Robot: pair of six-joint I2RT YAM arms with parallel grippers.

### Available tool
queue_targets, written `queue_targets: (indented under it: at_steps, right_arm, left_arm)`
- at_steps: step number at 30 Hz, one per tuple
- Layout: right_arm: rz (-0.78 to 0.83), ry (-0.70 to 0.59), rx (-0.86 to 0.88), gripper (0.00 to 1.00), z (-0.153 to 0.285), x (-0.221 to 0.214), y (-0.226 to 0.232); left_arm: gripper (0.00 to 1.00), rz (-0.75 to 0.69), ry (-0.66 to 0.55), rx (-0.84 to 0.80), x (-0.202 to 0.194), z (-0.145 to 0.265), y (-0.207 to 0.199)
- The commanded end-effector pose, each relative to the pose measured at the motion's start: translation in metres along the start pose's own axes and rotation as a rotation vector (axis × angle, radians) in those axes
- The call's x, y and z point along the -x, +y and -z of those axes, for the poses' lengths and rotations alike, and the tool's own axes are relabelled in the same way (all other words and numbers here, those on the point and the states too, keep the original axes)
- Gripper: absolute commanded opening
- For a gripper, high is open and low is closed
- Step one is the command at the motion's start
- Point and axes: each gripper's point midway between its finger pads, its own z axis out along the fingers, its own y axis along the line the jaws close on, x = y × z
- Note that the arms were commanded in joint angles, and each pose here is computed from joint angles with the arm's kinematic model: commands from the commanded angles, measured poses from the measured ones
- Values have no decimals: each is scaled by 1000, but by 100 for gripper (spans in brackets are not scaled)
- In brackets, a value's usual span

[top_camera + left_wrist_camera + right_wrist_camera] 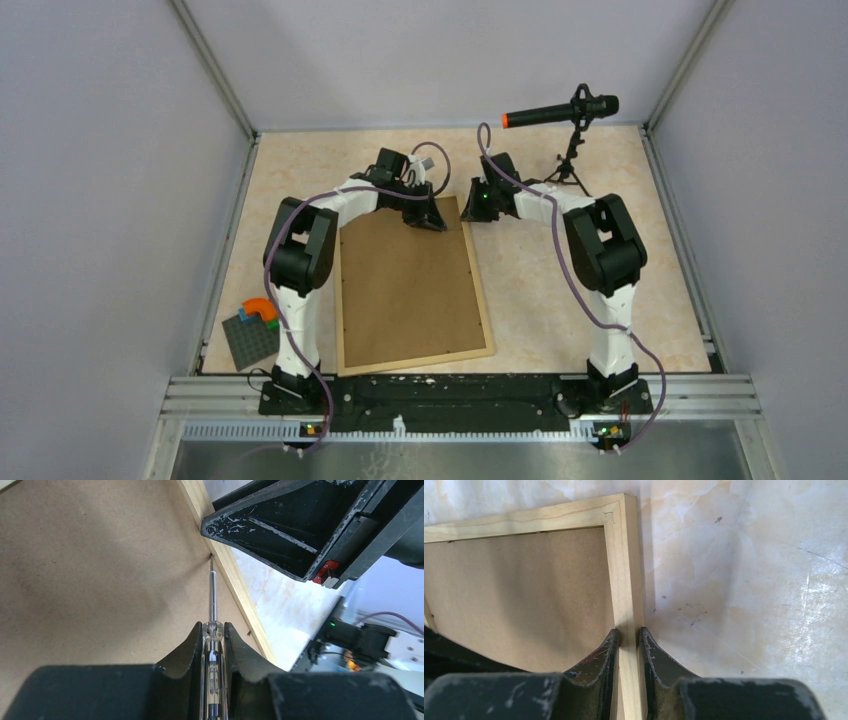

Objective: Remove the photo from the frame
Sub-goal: Release the photo frame item from the photo frame.

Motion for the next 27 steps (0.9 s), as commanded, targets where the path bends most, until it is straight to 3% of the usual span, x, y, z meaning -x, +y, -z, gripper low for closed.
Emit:
queue_targets:
  at_steps: [1, 8, 10, 11, 14, 17, 23, 27]
  right_arm:
    - [-13, 272, -90, 0, -25, -99, -21]
    - [-5, 272, -74, 0, -24, -96, -19]
    - [12, 261, -46, 0, -22, -87, -15]
    - [23, 250, -39, 2, -20, -80, -14]
    - [54, 200, -19, 21, -13, -55, -14]
    - [65, 166, -5, 31, -5, -34, -18]
    - [144, 136, 56, 46, 11, -12, -6]
    - [202, 139, 51, 46, 20, -13, 3]
  left_arm:
    - [0, -243, -31, -11, 2, -30, -57]
    - [0, -329, -73, 78, 12, -24, -55]
    - [0, -295, -74, 93, 16, -16, -47]
    - [0, -257, -68, 81, 16, -11, -43]
    - [0, -207, -48, 29, 14, 5, -37]
    - [0, -220, -55, -21, 15, 22, -35]
    - [0, -209, -57, 7, 15, 44, -22]
    - [0, -172, -60, 49, 10, 53, -6]
